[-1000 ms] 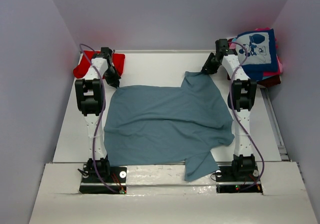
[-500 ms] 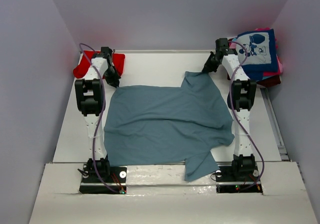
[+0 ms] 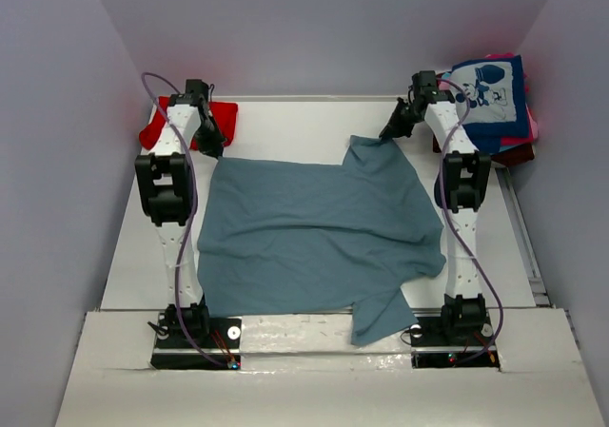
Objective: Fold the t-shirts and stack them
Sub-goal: Grap the side of the flattened tshirt furthest away from the robot with both arms
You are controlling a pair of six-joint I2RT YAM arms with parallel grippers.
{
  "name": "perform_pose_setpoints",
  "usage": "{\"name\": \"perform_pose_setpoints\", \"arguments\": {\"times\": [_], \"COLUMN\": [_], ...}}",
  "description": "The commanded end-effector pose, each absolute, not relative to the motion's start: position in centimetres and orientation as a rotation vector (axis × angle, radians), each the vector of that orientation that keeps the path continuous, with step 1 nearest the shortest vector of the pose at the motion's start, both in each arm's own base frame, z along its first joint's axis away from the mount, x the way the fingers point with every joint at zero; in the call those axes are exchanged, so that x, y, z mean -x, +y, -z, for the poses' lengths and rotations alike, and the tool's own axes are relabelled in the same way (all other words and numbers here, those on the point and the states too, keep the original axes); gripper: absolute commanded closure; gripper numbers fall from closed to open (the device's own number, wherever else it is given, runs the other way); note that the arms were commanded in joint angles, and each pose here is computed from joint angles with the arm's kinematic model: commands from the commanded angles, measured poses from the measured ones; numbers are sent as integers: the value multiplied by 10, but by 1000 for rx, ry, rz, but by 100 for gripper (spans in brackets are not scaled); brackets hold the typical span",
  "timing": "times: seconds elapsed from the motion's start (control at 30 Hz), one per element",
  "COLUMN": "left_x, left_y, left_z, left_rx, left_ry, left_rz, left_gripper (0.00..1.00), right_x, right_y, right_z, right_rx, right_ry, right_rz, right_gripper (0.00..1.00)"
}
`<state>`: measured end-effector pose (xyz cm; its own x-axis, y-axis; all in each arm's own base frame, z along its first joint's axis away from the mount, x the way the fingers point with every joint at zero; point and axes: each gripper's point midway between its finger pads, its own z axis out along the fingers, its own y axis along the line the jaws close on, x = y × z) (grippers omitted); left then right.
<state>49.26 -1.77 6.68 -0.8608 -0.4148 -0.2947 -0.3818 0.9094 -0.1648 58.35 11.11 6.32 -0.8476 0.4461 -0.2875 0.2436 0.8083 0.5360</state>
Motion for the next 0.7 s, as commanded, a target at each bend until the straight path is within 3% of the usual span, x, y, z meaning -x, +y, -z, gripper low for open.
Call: {"name": "perform_pose_setpoints", "arguments": {"times": [0.0,0.33,0.67], "left_x": [-487,-478,-460], "left_y": [0,2,-2], "left_z": [-119,-134,-131], "left_rx": [618,636,640], "left_ry": [2646,2623,2638], "left_rz": [117,129,154], "left_gripper": [94,94,94], "right_x": [-568,-526,-472], "right_y": [117,111,101], "right_z": [-162,-223,-215], "right_rx": [-351,-322,-346], "right_ry": [2479,2466,2591], "right_rz": [-761,-729,-648], "right_gripper": [93,93,93]}}
